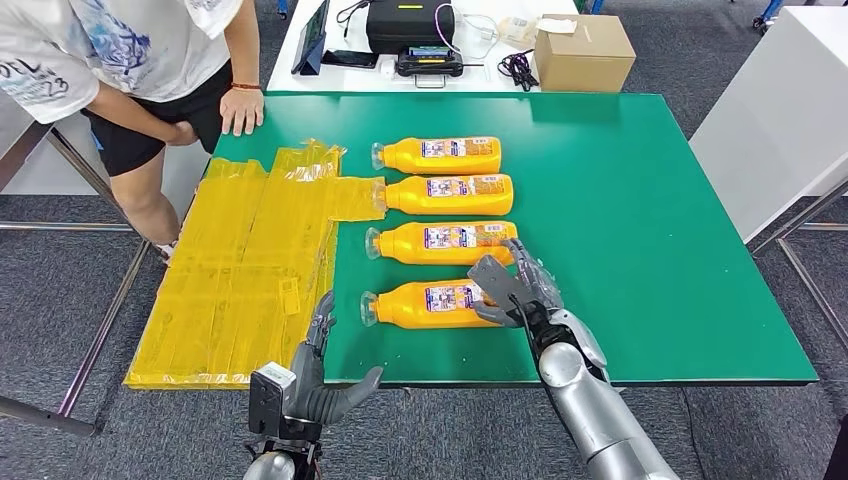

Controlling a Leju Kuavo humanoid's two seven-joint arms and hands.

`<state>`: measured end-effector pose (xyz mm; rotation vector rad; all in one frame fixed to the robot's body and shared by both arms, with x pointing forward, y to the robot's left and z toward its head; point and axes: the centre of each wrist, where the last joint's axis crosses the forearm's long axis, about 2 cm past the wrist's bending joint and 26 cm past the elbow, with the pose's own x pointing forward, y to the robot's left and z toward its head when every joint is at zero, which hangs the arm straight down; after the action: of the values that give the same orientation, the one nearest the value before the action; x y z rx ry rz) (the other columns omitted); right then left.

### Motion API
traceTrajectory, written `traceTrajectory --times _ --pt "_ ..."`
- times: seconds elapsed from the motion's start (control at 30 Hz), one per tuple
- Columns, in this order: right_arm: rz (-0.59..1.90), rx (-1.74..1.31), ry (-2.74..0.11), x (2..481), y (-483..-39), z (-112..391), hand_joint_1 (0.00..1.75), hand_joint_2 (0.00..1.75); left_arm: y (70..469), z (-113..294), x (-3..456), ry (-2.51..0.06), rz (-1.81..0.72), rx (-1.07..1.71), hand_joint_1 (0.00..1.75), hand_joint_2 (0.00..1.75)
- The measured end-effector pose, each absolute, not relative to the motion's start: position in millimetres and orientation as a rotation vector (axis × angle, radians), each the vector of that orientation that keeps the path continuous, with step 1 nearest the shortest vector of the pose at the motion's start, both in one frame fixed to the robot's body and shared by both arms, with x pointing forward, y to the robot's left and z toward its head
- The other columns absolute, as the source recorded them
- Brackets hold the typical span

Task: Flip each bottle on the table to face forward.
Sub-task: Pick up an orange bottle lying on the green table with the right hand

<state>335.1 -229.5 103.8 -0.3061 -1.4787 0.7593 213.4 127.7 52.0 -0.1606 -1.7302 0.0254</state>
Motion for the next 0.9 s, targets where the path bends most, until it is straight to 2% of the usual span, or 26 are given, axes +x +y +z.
traceTrajectory --times 0.3,0.9 --pt "0.796 -0.257 -1.458 340.8 -228.7 105.7 0.00 1.75 128.0 51.4 213.8 -1.730 0.016 -0.173 0.00 1.75" --pt "1.198 -0.076 -1.276 408.9 -236.7 155.3 0.00 1.75 120.9 40.1 219.2 -1.697 0.028 -0.252 0.00 1.75"
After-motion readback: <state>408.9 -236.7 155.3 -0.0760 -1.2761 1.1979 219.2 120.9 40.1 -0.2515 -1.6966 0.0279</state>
